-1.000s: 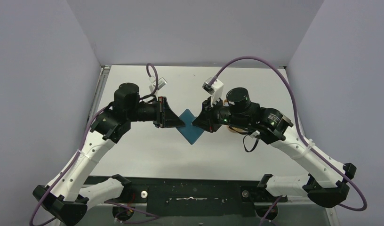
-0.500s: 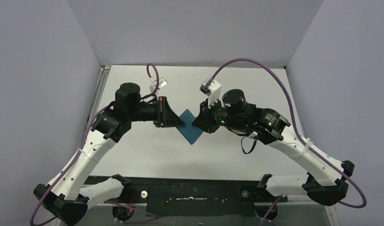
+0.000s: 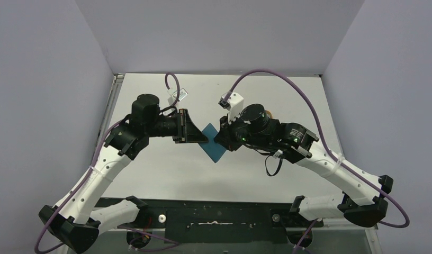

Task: Put the credit cards into the card holder
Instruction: Close the card holder.

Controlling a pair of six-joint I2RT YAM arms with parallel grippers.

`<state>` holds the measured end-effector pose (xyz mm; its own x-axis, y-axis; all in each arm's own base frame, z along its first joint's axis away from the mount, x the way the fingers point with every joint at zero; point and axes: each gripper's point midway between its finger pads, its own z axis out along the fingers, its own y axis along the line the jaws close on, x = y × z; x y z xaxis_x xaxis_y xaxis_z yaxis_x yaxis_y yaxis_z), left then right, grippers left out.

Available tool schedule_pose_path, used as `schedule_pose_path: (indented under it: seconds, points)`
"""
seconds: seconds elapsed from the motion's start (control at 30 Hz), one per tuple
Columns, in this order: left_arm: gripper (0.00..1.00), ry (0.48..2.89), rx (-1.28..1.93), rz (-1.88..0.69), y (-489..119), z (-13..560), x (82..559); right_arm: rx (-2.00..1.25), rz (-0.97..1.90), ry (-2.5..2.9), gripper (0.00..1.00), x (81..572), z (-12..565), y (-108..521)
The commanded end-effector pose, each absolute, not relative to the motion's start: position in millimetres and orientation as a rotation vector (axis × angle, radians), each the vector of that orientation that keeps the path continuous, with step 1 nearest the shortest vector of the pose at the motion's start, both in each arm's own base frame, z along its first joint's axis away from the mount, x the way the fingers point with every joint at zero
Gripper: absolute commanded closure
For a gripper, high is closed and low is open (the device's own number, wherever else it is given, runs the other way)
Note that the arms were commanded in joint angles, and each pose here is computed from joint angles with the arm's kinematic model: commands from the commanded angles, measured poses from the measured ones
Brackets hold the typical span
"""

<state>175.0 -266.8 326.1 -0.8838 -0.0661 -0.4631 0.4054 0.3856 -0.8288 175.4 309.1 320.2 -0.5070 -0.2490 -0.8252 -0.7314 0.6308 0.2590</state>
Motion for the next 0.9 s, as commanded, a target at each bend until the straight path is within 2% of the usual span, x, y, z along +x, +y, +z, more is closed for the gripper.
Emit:
schedule_pose_path:
  seconds: [0.0,0.33,0.6,0.87]
  points:
    - [1.0,1.95,0.434,-1.661,-278.1,392.6,165.1,-0.818,0.774,2.11,1.0,164.6,304.6,325.7]
    - [1.0,1.857,0.429,-1.748,-279.3,416.5,159.1,-0.831,0.762,2.147,1.0,159.6,288.6,335.5]
    - [1.0,1.686,0.422,-1.862,-277.5,449.2,151.0,-0.791,0.836,2.172,1.0,153.7,278.6,345.4]
    - [1.0,1.647,0.407,-1.843,-273.4,454.8,151.6,-0.775,0.844,2.18,1.0,151.3,275.2,346.9]
